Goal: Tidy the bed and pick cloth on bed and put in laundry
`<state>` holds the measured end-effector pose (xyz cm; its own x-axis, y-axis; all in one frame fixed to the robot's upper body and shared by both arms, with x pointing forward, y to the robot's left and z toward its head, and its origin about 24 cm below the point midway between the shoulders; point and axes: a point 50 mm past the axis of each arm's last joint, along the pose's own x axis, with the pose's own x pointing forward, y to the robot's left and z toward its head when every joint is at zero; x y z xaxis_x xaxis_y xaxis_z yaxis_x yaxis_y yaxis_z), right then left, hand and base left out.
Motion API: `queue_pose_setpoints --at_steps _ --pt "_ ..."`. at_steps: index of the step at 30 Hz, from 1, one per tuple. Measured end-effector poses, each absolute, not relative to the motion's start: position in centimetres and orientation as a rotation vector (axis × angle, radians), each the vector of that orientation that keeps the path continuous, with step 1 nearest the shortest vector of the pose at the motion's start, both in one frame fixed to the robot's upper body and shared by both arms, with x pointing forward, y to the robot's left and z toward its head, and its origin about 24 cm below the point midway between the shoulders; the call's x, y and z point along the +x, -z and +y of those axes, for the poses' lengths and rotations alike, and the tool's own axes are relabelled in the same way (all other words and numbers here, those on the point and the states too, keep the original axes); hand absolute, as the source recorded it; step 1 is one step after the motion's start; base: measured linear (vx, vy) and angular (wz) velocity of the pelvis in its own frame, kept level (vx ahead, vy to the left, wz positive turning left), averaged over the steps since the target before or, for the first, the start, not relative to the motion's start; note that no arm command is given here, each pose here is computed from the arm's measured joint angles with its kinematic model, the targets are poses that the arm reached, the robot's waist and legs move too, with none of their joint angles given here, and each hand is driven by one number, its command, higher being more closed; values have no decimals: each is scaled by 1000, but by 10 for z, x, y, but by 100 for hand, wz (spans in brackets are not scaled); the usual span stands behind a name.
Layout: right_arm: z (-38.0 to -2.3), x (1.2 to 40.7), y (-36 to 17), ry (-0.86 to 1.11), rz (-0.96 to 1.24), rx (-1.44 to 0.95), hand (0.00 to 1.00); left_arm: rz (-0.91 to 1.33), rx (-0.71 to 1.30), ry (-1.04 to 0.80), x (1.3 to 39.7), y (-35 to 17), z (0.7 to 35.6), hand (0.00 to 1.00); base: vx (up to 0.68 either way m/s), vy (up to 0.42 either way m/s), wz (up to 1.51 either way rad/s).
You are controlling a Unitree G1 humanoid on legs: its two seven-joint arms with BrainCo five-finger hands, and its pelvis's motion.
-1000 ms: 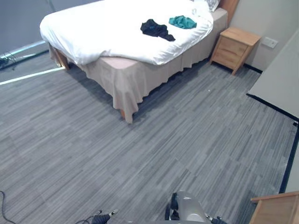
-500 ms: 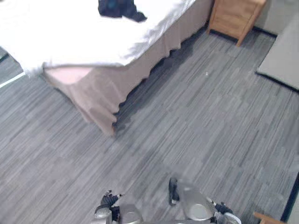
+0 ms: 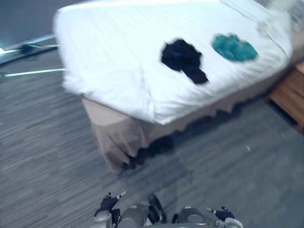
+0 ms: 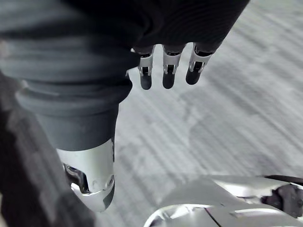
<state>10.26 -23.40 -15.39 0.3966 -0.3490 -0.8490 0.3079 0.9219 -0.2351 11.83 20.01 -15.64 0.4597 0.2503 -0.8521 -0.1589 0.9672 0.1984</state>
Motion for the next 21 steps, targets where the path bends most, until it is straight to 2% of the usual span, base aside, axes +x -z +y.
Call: queue_pose_setpoints --at_steps 2,6,10,14,17,20,21 --pt "-233 104 154 423 1082 -31 0 1070 108 -245 116 157 201 0 513 -415 182" --pt "-208 98 162 410 1123 66 0 1083 188 -287 109 153 233 0 394 -539 115" --pt "-235 87 159 505 1133 62 0 1118 108 -255 100 161 201 0 219 -325 20" --pt "-237 78 160 542 1146 83 0 1069 102 -250 115 157 197 0 92 -215 0" --pt "-238 71 161 556 1158 74 0 877 143 -272 151 134 206 0 -5 -54 -3" --pt "-240 57 161 583 1154 55 0 533 259 -362 195 76 244 0 -80 4 -5" --pt "-241 50 161 591 1154 49 0 384 317 -434 208 45 267 0 -65 30 -4"
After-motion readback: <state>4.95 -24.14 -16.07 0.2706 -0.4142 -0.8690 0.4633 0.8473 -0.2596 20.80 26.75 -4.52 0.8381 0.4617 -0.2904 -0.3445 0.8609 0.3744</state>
